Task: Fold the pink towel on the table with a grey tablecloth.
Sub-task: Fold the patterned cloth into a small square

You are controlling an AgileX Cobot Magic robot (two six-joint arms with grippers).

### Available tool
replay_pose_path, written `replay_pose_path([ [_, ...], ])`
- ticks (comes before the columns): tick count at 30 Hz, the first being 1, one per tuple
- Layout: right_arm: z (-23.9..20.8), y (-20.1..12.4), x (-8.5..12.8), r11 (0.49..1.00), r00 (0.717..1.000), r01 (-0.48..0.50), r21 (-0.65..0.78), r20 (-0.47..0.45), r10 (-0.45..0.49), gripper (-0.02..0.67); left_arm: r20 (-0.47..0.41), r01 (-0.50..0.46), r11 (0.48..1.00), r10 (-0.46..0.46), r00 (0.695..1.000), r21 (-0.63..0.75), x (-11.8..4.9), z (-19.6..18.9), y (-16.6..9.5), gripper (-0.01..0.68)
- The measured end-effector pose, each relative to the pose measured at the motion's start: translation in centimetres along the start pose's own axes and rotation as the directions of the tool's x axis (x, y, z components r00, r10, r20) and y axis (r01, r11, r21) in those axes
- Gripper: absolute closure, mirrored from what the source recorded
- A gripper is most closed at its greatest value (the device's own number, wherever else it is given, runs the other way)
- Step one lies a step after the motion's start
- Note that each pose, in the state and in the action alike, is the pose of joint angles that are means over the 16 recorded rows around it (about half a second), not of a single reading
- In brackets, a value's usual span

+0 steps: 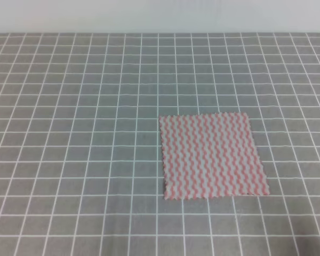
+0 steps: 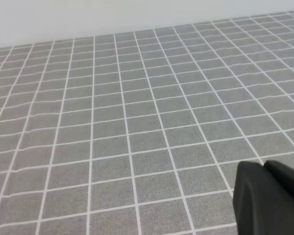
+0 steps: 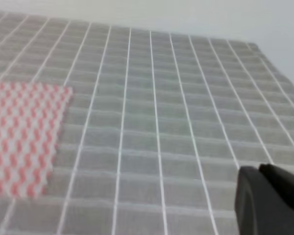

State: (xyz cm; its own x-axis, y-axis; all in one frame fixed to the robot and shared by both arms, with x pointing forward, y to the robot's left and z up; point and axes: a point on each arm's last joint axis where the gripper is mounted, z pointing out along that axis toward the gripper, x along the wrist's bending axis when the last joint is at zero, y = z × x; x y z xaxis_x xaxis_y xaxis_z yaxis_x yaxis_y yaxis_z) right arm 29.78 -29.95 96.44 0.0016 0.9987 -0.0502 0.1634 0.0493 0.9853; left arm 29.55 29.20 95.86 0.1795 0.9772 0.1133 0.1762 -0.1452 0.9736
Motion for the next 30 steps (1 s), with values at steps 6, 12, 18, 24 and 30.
replay_pose_path([
  [6, 0.0, 1.0, 0.1, 0.991, 0.997, -0.072, -0.112, -0.014, 0.071, 0.667, 0.001, 0.031, 0.999, -0.031, 1.0, -0.024, 0.0, 0.0, 0.3, 0.673],
  [12, -0.2, 1.8, 0.0, 0.969, 0.99, -0.141, -0.203, -0.028, 0.139, 0.667, 0.016, 0.139, 0.989, -0.139, 0.99, -0.052, -0.1, 0.0, 0.5, 0.673],
  [18, -0.2, 2.0, -0.1, 0.905, 0.93, -0.368, -0.214, -0.075, 0.361, 0.667, 0.045, 0.295, 0.953, -0.292, 0.955, -0.073, -0.2, 0.0, 0.7, 0.673],
  [24, -0.1, 1.6, 0.0, 0.66, 0.673, -0.74, -0.132, -0.141, 0.726, 0.666, 0.098, 0.525, 0.847, -0.517, 0.85, -0.083, -0.4, 0.0, 1.0, 0.673],
  [30, -0.1, 1.3, 0.4, 0.325, 0.321, -0.946, 0.001, -0.156, 0.934, 0.666, 0.147, 0.707, 0.703, -0.693, 0.706, -0.081, -0.5, -0.1, 1.4, 0.673],
])
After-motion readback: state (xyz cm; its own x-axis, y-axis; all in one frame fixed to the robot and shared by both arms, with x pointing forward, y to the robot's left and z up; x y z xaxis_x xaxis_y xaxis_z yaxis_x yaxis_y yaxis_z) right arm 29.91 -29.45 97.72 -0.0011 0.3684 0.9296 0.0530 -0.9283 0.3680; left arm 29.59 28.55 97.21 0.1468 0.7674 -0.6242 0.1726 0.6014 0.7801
